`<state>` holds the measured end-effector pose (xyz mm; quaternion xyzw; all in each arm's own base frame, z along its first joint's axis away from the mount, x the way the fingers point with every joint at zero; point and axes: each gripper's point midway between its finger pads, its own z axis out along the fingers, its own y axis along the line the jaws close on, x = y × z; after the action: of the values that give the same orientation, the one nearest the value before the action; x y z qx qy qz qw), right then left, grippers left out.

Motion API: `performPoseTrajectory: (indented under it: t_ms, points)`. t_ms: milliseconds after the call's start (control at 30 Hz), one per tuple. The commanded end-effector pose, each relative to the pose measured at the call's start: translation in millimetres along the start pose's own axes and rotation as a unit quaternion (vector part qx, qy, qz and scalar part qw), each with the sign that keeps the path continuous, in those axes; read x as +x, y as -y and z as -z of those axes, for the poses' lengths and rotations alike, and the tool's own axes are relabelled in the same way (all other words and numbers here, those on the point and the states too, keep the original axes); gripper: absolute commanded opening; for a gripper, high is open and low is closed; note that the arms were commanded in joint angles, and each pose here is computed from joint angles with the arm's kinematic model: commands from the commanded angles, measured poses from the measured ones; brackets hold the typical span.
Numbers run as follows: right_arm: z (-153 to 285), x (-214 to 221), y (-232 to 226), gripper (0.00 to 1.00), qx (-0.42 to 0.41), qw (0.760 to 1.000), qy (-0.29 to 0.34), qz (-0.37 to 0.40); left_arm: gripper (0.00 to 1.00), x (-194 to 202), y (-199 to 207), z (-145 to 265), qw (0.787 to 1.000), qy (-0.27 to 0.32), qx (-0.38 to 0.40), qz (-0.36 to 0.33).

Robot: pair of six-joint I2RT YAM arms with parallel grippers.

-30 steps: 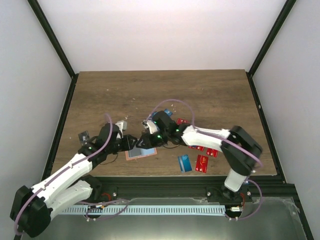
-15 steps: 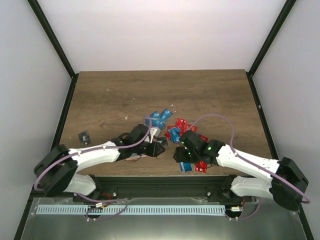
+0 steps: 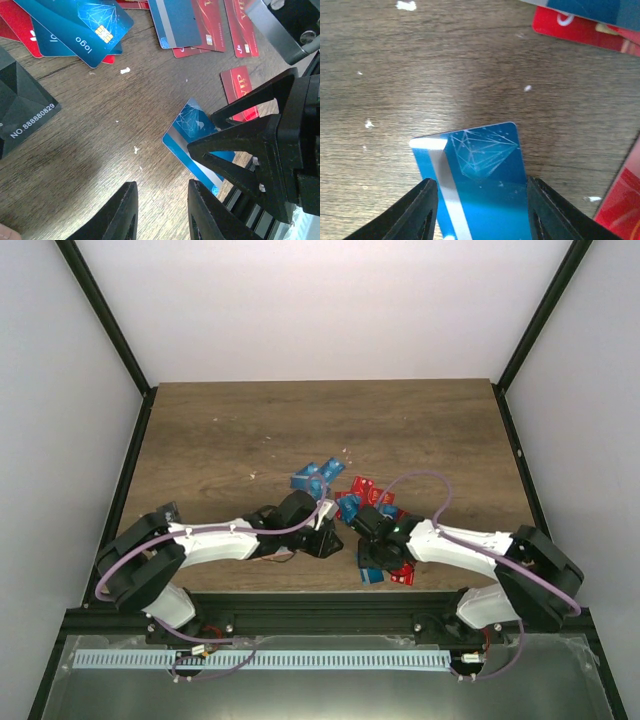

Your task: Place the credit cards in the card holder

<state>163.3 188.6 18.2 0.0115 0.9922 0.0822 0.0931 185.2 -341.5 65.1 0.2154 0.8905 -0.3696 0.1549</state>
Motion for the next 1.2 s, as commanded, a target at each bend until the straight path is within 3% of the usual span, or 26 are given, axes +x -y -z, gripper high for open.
performPoseTrajectory:
  t_ms: [0, 233, 400, 567, 700, 900, 1167]
  points:
    - [-13.4, 17.6, -8.0, 0.51, -0.020, 0.999, -0.045, 0.016, 0.30, -3.8, 1.6, 5.8, 1.000, 0.019, 0.001, -0.023]
    - [-9.2, 48.3, -47.3, 0.51, -0.077, 0.991, -0.089, 0.060, 0.30, -0.6, -10.0, 19.5, 0.999, 0.032, -0.022, -0.028]
    - [-8.4, 70.4, -61.3, 0.52, -0.070, 0.988, -0.119, 0.065, 0.30, 7.8, -13.9, 27.3, 0.999, 0.028, -0.025, -0.035]
    - [5.1, 41.1, -62.6, 0.56, -0.030, 0.997, -0.053, 0.041, 0.30, 21.5, -11.5, 25.9, 0.999, 0.011, -0.002, -0.043]
    - [30.7, 26.6, -69.8, 0.61, -0.050, 0.998, -0.020, 0.028, 0.30, 29.3, -5.7, 23.2, 0.999, -0.002, 0.025, -0.043]
    - [40.7, 54.2, -49.2, 0.73, -0.082, 0.995, -0.062, -0.011, 0.30, 40.3, 8.0, 22.7, 0.996, -0.023, 0.071, -0.057]
    - [38.3, 84.9, -26.1, 0.80, -0.144, 0.983, -0.092, -0.066, 0.30, 58.2, 21.8, 15.9, 0.991, -0.057, 0.100, -0.066]
